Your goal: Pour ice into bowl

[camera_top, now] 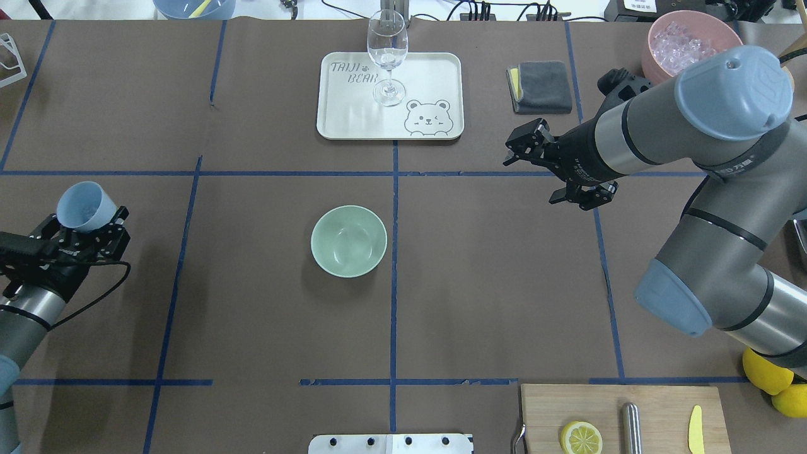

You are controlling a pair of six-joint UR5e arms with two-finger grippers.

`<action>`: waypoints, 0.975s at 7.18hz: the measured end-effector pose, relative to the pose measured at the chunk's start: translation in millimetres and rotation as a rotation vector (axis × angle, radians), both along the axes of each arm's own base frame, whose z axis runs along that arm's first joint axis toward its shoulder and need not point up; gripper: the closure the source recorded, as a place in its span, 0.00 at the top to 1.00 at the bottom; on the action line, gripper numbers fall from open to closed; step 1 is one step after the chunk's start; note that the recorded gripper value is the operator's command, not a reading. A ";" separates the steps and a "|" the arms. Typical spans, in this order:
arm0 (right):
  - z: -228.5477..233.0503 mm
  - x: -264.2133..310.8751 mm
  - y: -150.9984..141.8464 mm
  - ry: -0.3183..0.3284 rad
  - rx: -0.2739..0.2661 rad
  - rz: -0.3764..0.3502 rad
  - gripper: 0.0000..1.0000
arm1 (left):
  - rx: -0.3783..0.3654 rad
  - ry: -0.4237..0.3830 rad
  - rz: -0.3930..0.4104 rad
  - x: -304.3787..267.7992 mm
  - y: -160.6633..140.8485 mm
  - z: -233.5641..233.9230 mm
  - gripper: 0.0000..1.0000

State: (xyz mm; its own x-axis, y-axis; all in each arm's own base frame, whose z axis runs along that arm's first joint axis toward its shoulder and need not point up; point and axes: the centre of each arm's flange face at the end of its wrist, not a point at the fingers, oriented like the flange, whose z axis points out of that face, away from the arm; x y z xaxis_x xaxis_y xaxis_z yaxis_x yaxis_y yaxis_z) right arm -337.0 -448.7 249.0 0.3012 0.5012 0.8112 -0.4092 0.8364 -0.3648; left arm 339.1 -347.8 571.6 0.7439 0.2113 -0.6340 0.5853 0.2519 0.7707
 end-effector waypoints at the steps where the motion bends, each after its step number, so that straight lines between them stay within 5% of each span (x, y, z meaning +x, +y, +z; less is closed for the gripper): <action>1: 0.3 2.0 -0.1 0.000 0.000 0.003 1.00 | 0.063 -0.002 0.008 19.2 -7.7 -34.2 0.00; 3: 2.7 9.8 -3.8 -0.002 -0.008 0.008 1.00 | 0.159 -0.090 0.012 61.0 -20.5 -122.9 0.00; 7: 6.9 19.3 -9.1 -0.001 -0.018 0.018 1.00 | 0.190 -0.273 0.070 125.9 -10.2 -234.7 0.00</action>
State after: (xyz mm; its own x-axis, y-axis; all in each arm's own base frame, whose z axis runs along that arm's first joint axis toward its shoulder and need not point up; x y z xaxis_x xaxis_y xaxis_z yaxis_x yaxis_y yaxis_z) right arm -317.7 -457.8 255.8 0.2916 0.5213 0.8020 -0.4236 0.8221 -0.3804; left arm 465.0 -358.0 336.9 0.8603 0.3637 -0.3573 0.3367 0.1208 0.9338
